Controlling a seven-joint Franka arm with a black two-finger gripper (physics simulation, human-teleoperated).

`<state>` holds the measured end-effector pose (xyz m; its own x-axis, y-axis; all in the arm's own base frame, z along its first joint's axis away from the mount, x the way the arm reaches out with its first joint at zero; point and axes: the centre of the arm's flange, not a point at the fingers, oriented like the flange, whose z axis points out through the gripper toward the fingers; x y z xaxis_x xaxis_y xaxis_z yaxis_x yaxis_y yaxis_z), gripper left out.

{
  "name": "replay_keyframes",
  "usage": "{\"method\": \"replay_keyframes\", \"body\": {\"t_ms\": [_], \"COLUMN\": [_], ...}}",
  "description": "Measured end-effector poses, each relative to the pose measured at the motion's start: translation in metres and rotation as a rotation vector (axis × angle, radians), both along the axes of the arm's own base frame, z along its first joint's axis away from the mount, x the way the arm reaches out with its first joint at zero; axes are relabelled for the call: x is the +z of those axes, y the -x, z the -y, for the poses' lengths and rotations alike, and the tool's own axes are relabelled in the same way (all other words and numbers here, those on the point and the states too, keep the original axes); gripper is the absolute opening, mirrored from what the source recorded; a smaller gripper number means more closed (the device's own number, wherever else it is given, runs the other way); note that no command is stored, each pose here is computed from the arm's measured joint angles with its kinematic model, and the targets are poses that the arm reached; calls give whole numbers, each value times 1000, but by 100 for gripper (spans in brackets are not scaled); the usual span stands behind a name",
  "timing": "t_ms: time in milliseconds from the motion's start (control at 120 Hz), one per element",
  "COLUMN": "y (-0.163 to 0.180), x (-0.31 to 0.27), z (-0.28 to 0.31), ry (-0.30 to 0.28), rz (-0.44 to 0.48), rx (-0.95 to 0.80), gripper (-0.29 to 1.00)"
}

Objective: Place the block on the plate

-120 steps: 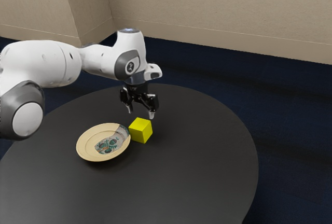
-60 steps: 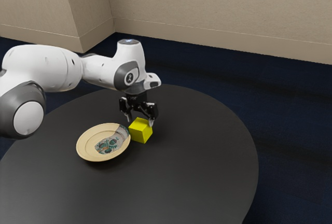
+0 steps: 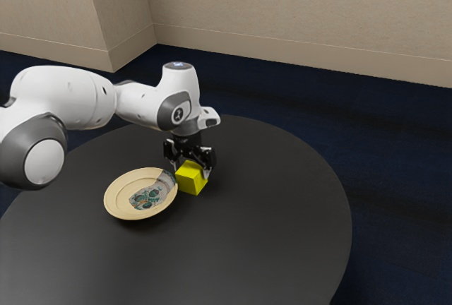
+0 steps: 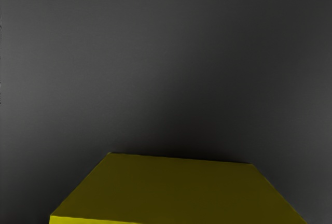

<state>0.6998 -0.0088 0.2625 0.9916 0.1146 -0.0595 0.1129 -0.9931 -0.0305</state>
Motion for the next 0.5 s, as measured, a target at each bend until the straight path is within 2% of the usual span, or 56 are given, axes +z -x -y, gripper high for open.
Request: {"method": "replay_keyframes", "body": {"t_ms": [208,500], "y": [-1,-3], "x": [-7,-5], "z": [0,0], "ry": [-1,-1], "rz": [1,11], "rx": [6,12], "gripper": [66,48]}}
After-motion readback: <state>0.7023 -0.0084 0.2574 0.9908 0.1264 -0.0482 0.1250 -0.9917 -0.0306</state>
